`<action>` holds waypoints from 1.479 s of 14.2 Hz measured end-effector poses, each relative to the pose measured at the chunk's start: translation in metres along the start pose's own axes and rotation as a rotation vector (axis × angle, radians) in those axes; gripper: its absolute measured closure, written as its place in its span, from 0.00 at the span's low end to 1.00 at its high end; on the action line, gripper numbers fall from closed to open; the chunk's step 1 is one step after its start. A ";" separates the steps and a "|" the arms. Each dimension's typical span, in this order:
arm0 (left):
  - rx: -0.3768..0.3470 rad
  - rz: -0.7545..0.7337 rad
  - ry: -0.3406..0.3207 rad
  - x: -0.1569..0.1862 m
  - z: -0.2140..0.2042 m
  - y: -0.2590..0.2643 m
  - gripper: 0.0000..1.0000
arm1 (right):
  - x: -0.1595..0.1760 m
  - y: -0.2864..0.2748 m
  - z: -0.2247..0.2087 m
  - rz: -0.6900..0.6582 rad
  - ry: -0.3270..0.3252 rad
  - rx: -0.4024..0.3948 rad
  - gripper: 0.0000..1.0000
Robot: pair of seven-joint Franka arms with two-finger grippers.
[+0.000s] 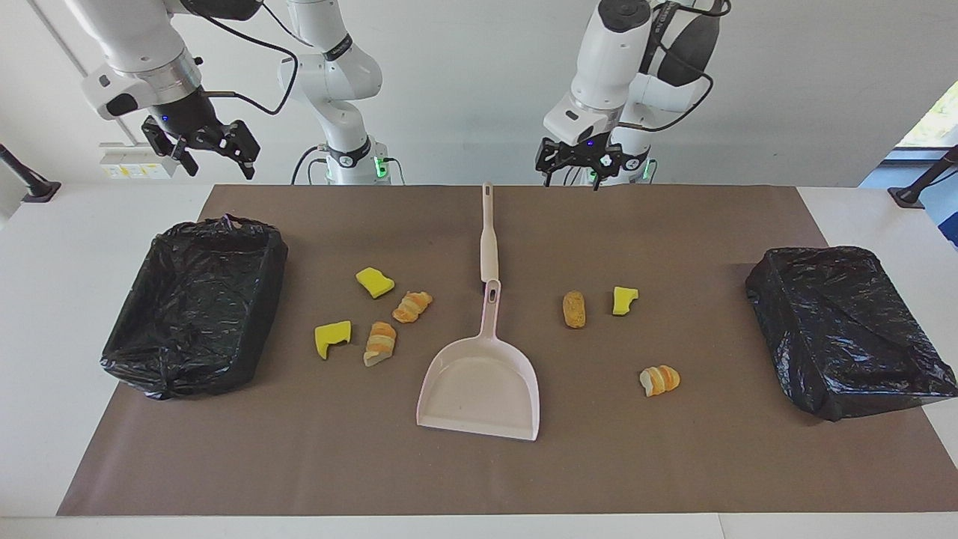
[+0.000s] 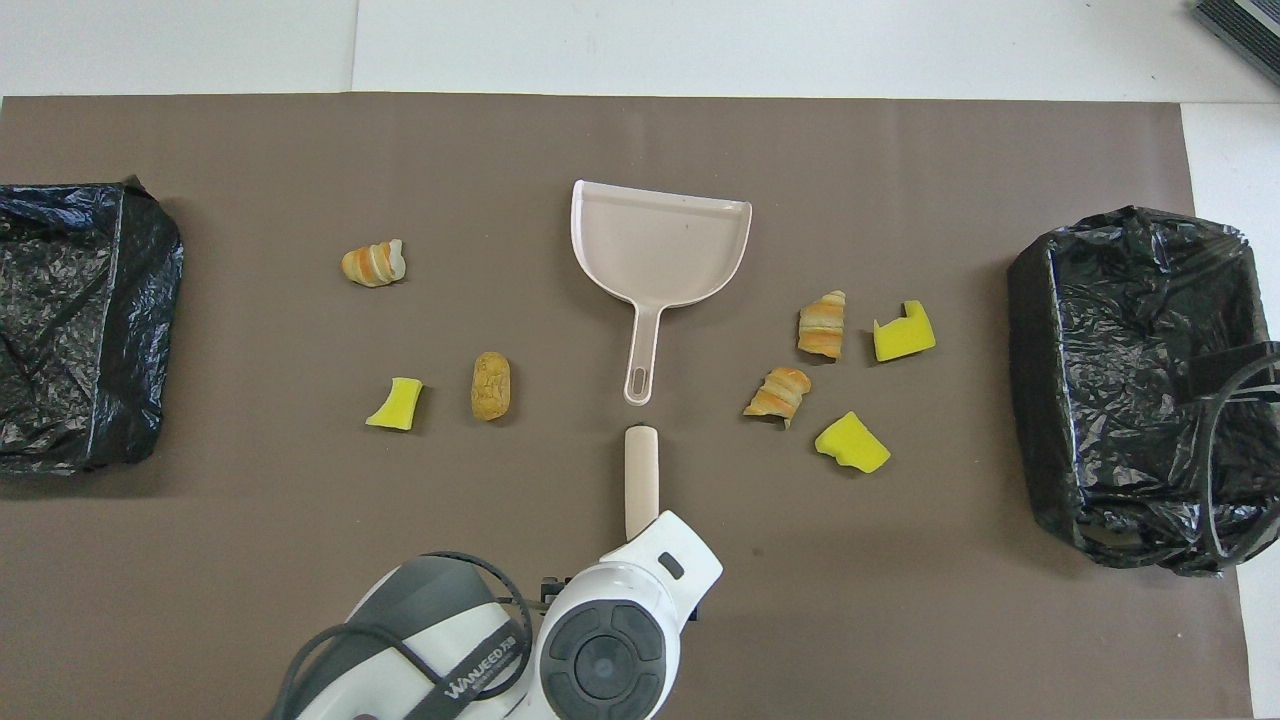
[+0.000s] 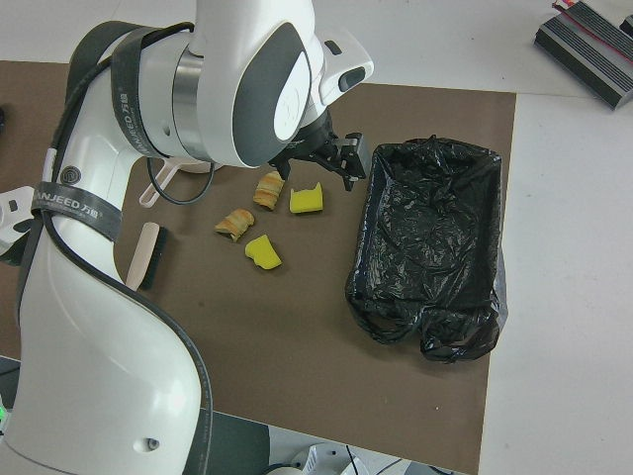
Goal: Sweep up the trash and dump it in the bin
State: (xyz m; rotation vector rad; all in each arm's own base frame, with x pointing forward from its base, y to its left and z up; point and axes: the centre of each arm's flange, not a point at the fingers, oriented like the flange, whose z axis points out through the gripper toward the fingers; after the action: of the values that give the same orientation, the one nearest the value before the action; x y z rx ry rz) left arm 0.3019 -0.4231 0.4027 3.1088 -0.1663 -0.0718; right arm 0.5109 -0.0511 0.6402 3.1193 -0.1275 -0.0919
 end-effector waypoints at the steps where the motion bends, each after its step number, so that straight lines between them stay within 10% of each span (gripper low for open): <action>1: 0.008 0.002 -0.007 -0.004 0.011 0.007 0.00 | 0.000 0.000 0.004 0.000 -0.007 0.000 0.00; 9: 0.040 0.010 -0.033 -0.015 0.049 0.009 0.07 | 0.021 -0.009 0.060 -0.004 -0.093 0.015 0.00; 13: 0.056 0.033 -0.045 -0.026 0.059 0.015 0.34 | 0.041 -0.036 0.077 0.019 -0.064 0.024 0.00; 16: 0.055 0.021 -0.044 -0.020 0.057 0.011 0.72 | 0.047 -0.055 0.083 0.021 -0.051 0.022 0.00; 21: 0.095 -0.052 -0.047 0.015 0.041 -0.026 0.74 | 0.055 -0.083 0.093 0.071 -0.038 0.021 0.00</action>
State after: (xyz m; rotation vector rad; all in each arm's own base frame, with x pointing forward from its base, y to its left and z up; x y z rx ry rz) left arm 0.3172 -0.3995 0.3603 3.2079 -0.0924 -0.1427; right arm 0.5669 0.0259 0.5423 3.1311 -0.2409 -0.1489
